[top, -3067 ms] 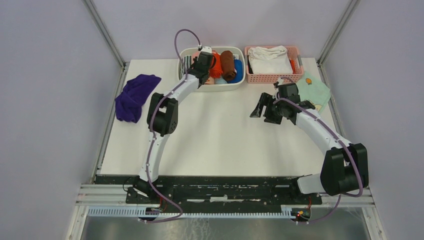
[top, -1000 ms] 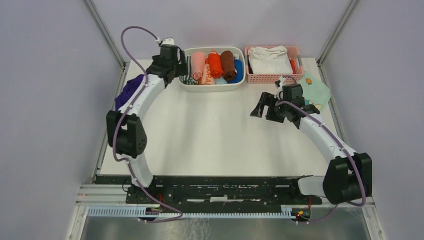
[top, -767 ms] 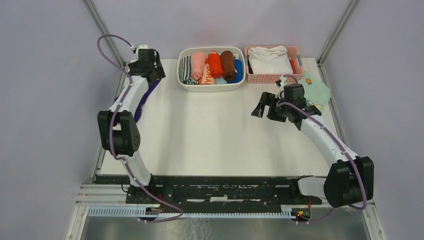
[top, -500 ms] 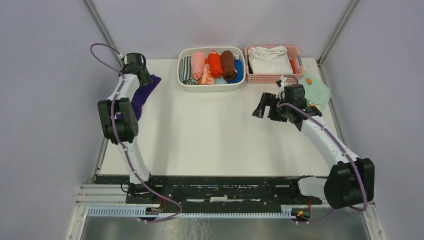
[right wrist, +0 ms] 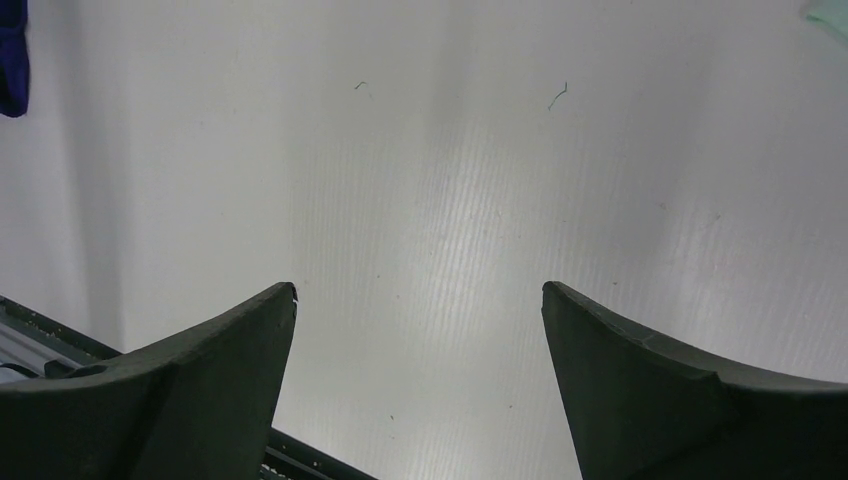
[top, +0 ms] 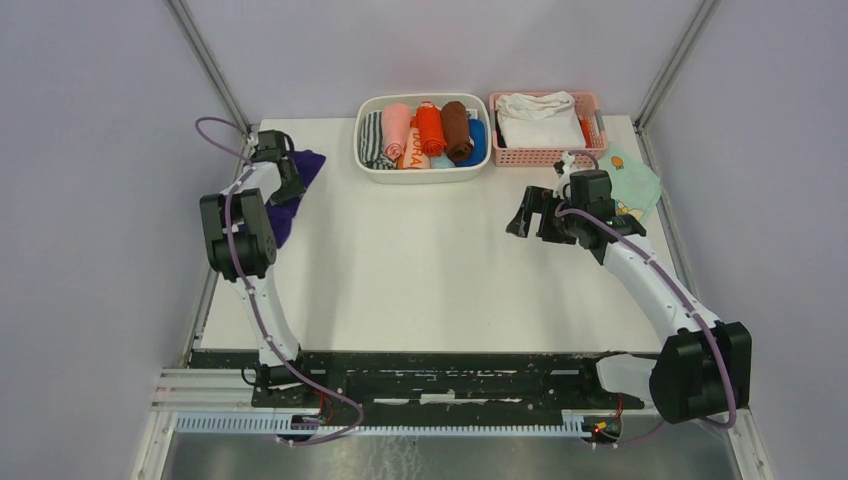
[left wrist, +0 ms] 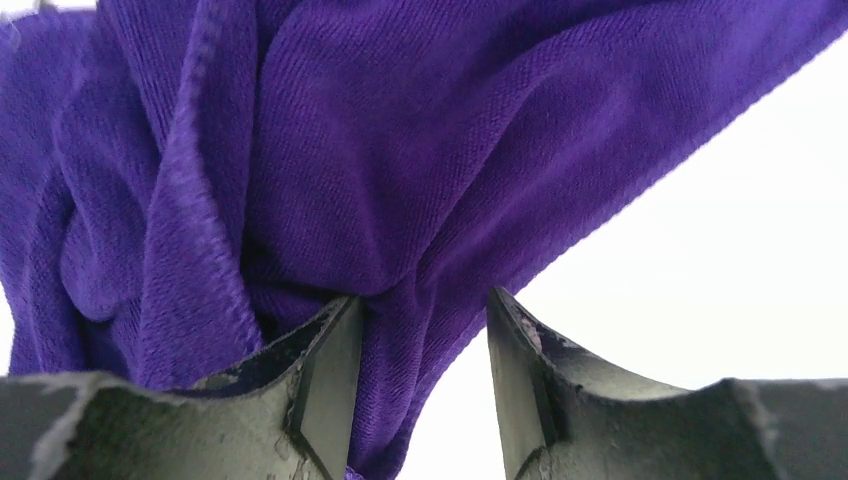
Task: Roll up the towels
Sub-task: Move the towel to the center of the board, then pick up the towel at the center of the board.
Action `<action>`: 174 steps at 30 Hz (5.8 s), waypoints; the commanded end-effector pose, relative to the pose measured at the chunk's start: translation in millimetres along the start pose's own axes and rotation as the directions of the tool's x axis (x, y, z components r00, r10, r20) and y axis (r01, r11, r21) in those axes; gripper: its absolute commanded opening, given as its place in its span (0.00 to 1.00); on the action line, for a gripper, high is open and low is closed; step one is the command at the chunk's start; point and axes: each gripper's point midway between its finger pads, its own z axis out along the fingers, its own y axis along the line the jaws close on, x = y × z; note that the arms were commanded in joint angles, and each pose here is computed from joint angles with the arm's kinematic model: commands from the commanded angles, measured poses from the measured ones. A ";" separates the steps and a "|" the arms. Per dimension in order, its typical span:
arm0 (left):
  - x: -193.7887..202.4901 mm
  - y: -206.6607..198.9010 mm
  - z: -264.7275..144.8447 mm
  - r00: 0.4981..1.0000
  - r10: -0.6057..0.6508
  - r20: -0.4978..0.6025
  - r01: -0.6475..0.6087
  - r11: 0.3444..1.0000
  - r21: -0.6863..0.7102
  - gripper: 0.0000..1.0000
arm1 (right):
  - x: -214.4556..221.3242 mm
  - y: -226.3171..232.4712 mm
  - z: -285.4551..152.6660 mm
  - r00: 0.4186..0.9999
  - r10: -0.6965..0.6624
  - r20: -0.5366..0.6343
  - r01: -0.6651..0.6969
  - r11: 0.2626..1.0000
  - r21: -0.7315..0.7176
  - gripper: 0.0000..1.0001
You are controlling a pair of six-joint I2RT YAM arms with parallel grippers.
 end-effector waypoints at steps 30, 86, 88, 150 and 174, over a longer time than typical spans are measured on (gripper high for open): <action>275.1 -298.5 -286.0 0.800 0.526 0.289 -0.580 0.554 0.597 0.71 | -1.8 -15.7 5.9 1.000 -0.022 0.023 0.019 0.993 0.118 0.95; 54.8 -48.0 -307.9 0.888 0.004 0.459 -0.130 0.961 0.243 0.03 | -74.2 -51.5 -49.1 0.979 0.021 0.201 -0.106 0.899 0.424 0.00; 28.8 -41.9 -325.3 0.858 -0.015 0.513 -0.120 0.966 0.230 0.03 | -96.1 -41.8 -49.1 0.965 0.051 0.256 -0.147 0.917 0.371 0.00; 60.8 -92.0 -151.6 0.989 -0.146 -0.020 0.140 0.897 0.419 0.69 | -20.5 -37.8 61.8 0.989 0.108 -0.102 -0.086 0.976 0.200 0.59; 72.7 -108.3 -95.9 0.990 -0.028 -0.138 0.082 0.910 0.406 0.12 | 3.2 -42.9 61.7 0.988 0.101 -0.115 -0.078 0.979 0.189 0.63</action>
